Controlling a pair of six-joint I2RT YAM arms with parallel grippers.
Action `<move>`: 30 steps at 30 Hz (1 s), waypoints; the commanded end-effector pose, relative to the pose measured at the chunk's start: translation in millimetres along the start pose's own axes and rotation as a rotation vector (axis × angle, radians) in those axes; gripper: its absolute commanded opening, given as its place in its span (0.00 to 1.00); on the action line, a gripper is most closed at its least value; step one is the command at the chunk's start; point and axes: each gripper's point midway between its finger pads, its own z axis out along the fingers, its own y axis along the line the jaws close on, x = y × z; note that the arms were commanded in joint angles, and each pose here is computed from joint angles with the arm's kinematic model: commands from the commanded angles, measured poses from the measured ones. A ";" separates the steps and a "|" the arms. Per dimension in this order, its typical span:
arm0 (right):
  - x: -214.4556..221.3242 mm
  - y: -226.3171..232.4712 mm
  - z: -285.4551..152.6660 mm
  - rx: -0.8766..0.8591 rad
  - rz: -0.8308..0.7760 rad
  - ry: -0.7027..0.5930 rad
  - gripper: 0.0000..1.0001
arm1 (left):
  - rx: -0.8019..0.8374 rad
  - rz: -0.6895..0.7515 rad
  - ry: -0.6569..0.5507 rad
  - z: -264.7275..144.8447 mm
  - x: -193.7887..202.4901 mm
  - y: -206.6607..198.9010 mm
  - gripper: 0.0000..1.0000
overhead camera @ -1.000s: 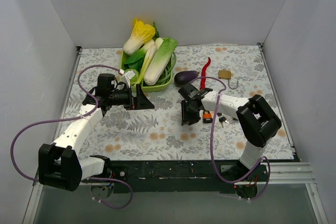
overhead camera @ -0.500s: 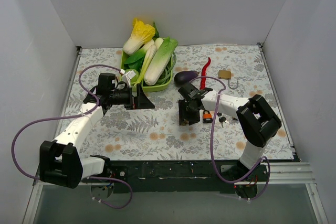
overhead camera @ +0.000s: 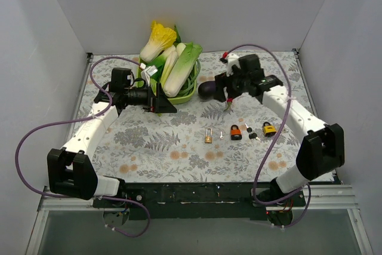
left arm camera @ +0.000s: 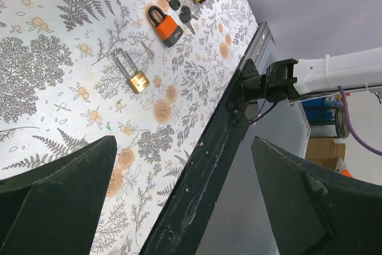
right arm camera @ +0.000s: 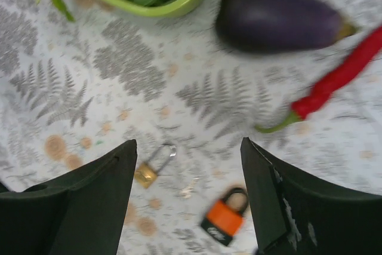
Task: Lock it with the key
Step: Pick up the lock from the center of the board.
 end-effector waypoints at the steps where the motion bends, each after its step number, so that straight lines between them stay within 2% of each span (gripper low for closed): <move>1: -40.3 -56.0 -35.3 -0.008 -0.194 -0.100 0.78 | 0.054 0.058 -0.009 -7.6 -6.5 -16.5 0.98; 5: -34.3 -140.2 -53.6 0.158 -0.117 -0.028 0.74 | 0.045 0.052 -0.029 -7.2 -7.9 -14.6 0.98; 10: -20.7 -208.6 -55.3 0.232 -0.017 0.049 0.73 | 0.036 0.045 -0.032 -5.8 -6.3 -11.0 0.98; 13: -23.6 -241.5 -47.2 0.306 0.052 0.040 0.76 | 0.032 0.042 -0.032 -5.5 -5.0 -9.4 0.98; 15: -14.6 -270.7 -43.5 0.350 0.133 0.060 0.83 | 0.021 0.041 -0.034 -5.6 -5.1 -8.0 0.98; 17: -23.1 -284.7 -39.8 0.403 0.207 0.038 0.87 | 0.010 0.038 -0.034 -5.7 -4.0 -6.0 0.98; 21: -10.8 -311.8 -20.6 0.505 0.295 0.046 0.93 | 0.008 0.040 -0.034 -6.1 -0.5 -5.4 0.98; 30: -1.4 -313.5 13.1 0.474 0.348 0.064 0.95 | -0.012 0.013 -0.027 -4.2 5.0 1.6 0.98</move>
